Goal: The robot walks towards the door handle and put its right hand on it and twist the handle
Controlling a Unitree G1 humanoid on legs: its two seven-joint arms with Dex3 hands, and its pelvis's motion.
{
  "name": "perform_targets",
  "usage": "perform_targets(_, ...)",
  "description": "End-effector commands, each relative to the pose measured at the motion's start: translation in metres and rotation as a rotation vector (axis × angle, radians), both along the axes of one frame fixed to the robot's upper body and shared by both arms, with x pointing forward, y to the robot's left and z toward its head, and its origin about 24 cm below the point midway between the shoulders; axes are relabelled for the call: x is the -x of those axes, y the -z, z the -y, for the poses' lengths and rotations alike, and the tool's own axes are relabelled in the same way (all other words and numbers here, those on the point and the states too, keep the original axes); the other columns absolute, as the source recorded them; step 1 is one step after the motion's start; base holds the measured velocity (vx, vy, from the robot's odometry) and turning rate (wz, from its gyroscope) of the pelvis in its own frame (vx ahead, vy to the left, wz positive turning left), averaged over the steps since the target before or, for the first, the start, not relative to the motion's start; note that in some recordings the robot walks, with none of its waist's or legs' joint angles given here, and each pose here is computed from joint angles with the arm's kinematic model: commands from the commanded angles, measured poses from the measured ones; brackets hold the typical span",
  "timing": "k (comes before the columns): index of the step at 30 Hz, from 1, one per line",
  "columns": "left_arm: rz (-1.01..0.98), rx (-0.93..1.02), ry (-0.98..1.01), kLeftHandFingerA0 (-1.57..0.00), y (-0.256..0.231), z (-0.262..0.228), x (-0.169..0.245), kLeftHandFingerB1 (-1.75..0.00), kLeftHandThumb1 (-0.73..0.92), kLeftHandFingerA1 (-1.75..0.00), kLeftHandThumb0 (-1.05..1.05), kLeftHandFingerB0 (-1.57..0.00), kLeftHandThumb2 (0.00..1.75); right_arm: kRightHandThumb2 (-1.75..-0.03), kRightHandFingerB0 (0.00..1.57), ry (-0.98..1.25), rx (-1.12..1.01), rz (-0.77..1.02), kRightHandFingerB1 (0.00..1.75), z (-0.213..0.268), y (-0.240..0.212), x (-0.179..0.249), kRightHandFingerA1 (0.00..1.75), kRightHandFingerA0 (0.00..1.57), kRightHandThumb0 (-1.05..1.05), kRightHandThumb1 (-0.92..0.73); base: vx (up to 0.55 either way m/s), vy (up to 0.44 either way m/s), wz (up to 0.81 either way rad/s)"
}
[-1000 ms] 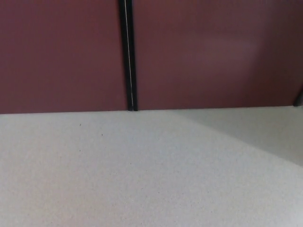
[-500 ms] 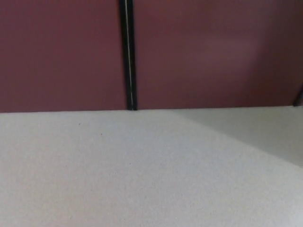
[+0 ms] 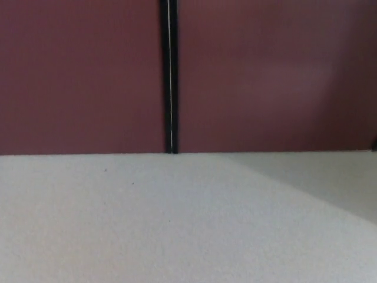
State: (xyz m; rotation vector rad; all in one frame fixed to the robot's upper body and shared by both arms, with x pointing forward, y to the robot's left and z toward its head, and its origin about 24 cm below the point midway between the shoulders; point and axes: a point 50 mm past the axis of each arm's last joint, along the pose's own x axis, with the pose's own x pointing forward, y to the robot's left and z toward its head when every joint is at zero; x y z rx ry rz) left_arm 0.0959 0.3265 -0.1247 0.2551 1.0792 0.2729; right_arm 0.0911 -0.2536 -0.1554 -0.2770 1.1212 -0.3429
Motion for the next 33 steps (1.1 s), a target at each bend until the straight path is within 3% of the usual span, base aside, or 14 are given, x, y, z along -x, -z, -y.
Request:
perform_targets(1,-0.021,0.002,0.011,-0.69,0.000,-0.002,0.005,-0.50,0.47,-0.60,-0.35,-0.45,0.72,-0.59,0.58,-0.024,-0.006,-0.021,0.42,0.000,0.001,0.001,0.57,0.80,-0.29,-0.65,0.24,0.125,0.04)
perform_targets(12,-0.009,-0.003,-0.005,-0.69,-0.001,-0.003,-0.002,-0.50,0.47,-0.60,-0.34,-0.45,0.72,-0.59,0.60,-0.047,-0.012,-0.016,0.43,-0.005,0.000,-0.009,0.60,0.82,-0.29,-0.64,0.23,-0.007,0.07)
perform_targets(13,-0.015,0.001,-0.006,-0.74,-0.001,-0.003,0.002,-0.41,0.58,-0.51,-0.26,-0.52,0.57,-0.59,0.58,-0.043,-0.015,-0.023,0.42,-0.004,0.000,-0.007,0.59,0.82,-0.29,-0.63,0.40,-0.053,0.40)
perform_targets(20,-0.052,0.003,0.015,-0.74,0.002,-0.003,0.015,-0.41,0.58,-0.51,-0.26,-0.52,0.57,-0.59,0.55,-0.029,-0.035,-0.048,0.42,-0.004,0.003,0.004,0.55,0.79,-0.27,-0.64,0.37,0.041,-0.03)
perform_targets(21,-0.057,0.003,0.021,-0.69,0.002,-0.003,0.016,-0.51,0.48,-0.60,-0.35,-0.47,0.73,-0.59,0.55,-0.038,-0.038,-0.048,0.42,-0.004,0.003,0.004,0.55,0.79,-0.27,-0.64,0.13,0.035,-0.10)
perform_targets(33,-0.062,-0.004,0.041,-0.68,0.002,-0.004,0.018,-0.50,0.48,-0.59,-0.36,-0.47,0.73,-0.59,0.59,-0.091,-0.041,-0.081,0.44,-0.003,0.004,0.009,0.60,0.80,-0.28,-0.62,0.20,0.148,-0.06)
